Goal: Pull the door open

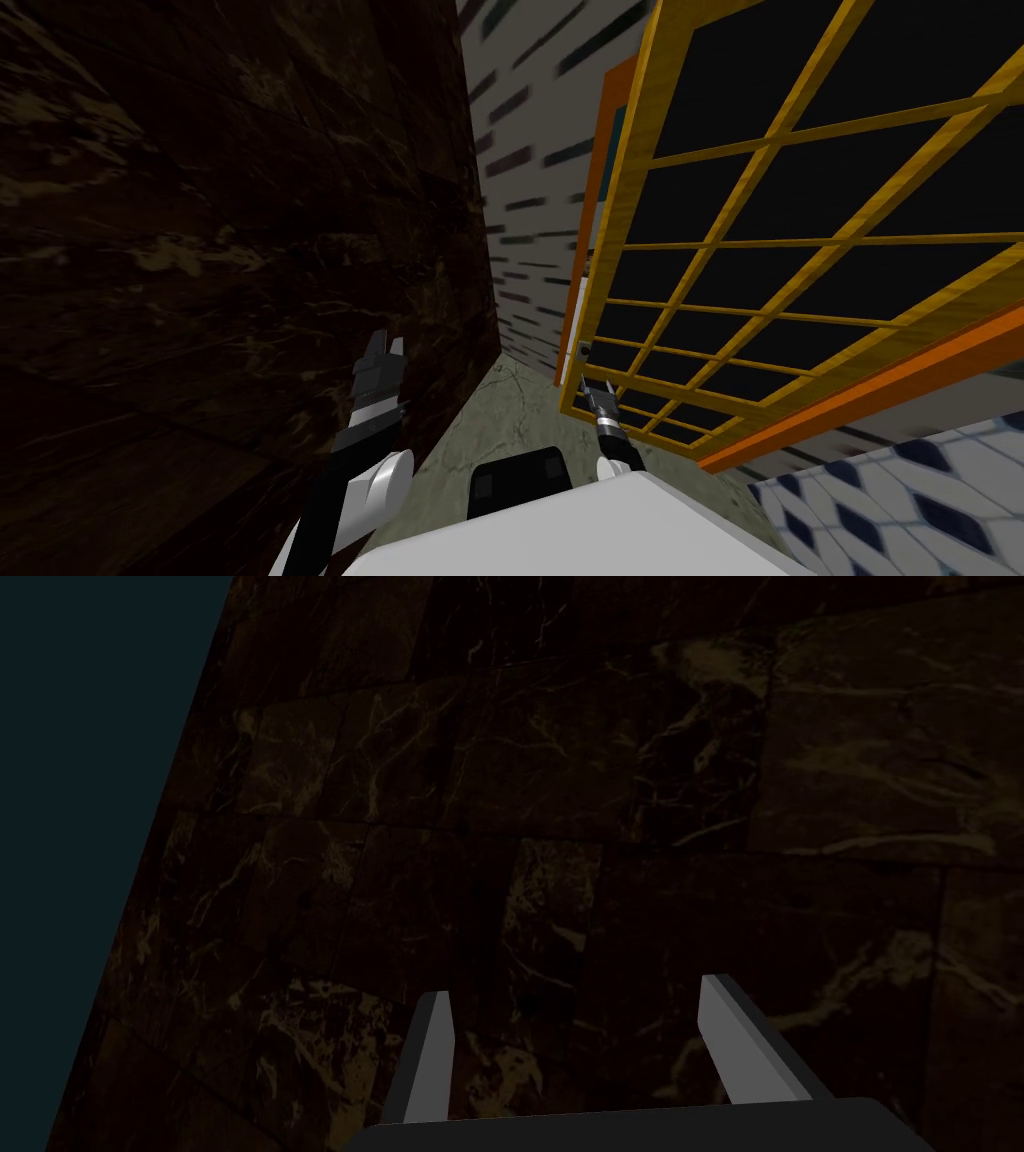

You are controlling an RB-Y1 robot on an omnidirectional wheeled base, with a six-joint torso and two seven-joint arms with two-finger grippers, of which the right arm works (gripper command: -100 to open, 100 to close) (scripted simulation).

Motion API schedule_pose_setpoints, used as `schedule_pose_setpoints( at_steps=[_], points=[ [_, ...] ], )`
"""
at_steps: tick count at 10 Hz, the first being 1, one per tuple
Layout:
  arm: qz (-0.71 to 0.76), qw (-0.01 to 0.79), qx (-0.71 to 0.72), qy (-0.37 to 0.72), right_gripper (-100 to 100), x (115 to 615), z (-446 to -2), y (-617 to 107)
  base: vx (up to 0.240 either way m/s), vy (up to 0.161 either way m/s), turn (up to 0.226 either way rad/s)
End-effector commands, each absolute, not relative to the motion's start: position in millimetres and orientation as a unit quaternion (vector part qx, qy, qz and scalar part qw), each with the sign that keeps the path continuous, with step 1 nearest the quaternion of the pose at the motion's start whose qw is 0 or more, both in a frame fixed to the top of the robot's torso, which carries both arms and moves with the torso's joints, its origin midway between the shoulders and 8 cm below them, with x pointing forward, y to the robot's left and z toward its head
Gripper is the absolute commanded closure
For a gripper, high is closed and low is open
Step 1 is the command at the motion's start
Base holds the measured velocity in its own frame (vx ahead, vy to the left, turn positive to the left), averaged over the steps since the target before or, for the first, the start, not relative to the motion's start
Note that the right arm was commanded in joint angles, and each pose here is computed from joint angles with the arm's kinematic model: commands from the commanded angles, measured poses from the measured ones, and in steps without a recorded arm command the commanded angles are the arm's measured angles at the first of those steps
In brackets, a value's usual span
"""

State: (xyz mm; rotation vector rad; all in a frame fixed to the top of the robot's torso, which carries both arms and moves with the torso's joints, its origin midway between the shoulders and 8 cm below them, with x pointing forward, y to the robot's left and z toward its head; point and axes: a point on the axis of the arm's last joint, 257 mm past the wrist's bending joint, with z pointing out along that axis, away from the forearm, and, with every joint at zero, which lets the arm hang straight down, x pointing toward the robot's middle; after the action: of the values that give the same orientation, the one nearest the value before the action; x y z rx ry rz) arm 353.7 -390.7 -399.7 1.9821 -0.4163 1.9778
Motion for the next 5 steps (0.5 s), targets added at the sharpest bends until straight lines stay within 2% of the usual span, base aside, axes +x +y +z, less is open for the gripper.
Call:
schedule_pose_setpoints(
  at_steps=[1, 5],
  points=[
    [0.689, 0.157, 0.692, -0.148, -100, 348.4, -401.3, -404.6, 0.111, -0.002, 0.056],
    [0.687, 0.164, 0.69, -0.155, -100, 334.3, -402.8, -441.0, 0.182, 0.0, 0.055]
  ],
)
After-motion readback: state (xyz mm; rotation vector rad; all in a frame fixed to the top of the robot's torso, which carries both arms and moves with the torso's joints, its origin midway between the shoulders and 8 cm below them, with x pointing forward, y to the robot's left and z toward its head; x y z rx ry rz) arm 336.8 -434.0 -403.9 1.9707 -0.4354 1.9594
